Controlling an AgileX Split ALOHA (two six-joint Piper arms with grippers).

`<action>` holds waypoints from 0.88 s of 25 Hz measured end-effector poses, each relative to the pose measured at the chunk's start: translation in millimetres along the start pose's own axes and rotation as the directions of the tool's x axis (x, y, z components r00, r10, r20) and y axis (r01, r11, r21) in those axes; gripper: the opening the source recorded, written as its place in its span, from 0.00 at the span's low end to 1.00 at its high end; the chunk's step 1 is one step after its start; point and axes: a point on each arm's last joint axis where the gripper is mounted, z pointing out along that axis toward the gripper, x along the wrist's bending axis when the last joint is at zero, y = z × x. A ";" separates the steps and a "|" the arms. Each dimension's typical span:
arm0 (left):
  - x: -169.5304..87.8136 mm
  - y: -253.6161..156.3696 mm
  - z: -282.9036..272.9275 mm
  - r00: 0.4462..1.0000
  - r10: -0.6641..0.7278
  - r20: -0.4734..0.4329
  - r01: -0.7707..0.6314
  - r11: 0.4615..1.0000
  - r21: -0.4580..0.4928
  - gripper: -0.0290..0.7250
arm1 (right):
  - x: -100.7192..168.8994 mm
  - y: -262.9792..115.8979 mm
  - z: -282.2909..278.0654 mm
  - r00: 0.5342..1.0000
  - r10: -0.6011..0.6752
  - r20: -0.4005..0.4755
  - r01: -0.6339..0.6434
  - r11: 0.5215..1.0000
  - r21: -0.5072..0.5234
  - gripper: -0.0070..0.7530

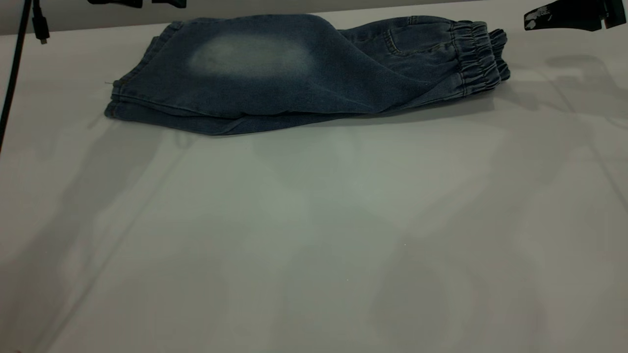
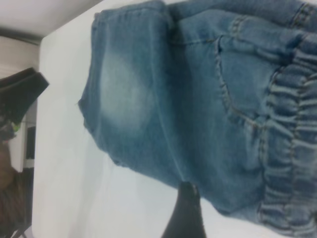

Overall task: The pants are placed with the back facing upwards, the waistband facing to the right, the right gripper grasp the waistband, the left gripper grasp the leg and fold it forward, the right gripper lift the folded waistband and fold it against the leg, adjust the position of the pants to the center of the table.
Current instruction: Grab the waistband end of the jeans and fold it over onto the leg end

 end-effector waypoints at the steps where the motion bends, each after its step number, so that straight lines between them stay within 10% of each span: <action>1: -0.4 0.0 -1.0 1.000 0.000 0.004 0.000 1.000 0.008 0.73 | -1.1 -0.8 0.3 1.000 0.011 0.007 -0.011 1.000 0.007 0.71; 22: -2.5 -3.0 -2.4 1.000 -0.003 0.023 0.002 0.999 0.051 0.74 | -49.7 -37.2 60.3 0.982 0.182 -0.053 -0.176 0.979 0.103 0.71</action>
